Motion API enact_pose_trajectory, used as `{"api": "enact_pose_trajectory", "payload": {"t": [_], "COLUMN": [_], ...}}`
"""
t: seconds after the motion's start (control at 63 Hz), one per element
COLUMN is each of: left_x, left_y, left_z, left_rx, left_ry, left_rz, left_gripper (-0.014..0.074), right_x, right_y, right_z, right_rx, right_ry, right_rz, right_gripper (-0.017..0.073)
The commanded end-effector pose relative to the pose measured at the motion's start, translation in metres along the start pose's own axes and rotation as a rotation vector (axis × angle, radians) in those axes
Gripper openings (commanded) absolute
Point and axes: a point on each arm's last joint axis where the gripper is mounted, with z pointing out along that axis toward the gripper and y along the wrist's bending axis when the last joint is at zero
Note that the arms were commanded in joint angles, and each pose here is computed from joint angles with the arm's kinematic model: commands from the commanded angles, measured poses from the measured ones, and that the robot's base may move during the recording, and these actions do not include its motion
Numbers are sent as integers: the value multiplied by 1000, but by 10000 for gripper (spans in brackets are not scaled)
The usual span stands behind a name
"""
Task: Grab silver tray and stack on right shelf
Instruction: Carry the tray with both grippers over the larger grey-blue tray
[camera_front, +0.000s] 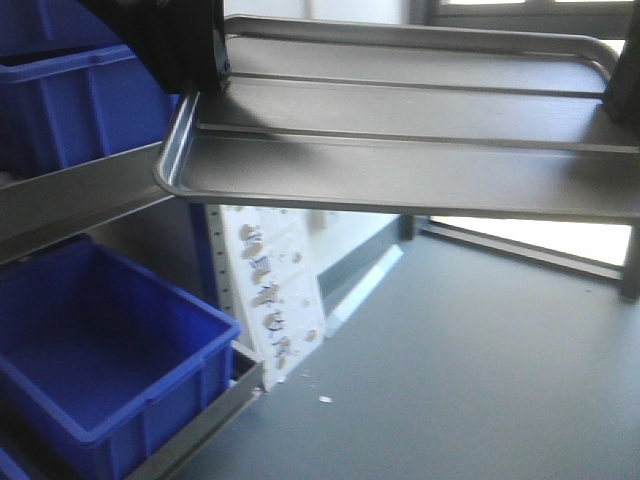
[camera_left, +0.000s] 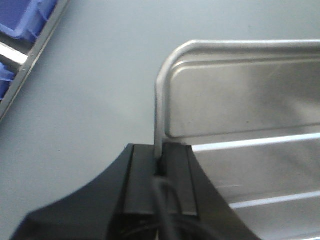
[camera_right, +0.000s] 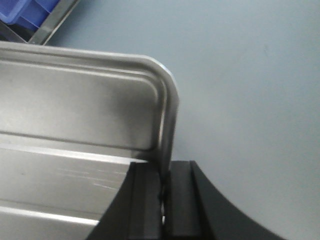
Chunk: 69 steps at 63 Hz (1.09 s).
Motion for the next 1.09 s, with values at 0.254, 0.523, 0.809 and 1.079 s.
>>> {"api": "enact_pose_trajectory", "payload": {"t": [0.254, 0.523, 0.809, 1.079], "left_x": [-9, -9, -9, -9], "left_y": [4, 4, 4, 4], "left_z": [-24, -24, -24, -24], "left_rx": [26, 26, 27, 27], "left_ry": [-91, -91, -92, -92], "left_rz": [5, 5, 5, 5], "left_gripper": [-93, -93, -93, -93], "right_x": [-9, -9, -9, -9], "right_y": [0, 0, 0, 0], "right_z": [-16, -16, -16, -16], "right_rx": [-10, -10, -10, -10], "right_ry": [-94, -94, -94, -94], "right_rz": [-32, -32, -32, -32], "right_gripper": [57, 57, 57, 57]}}
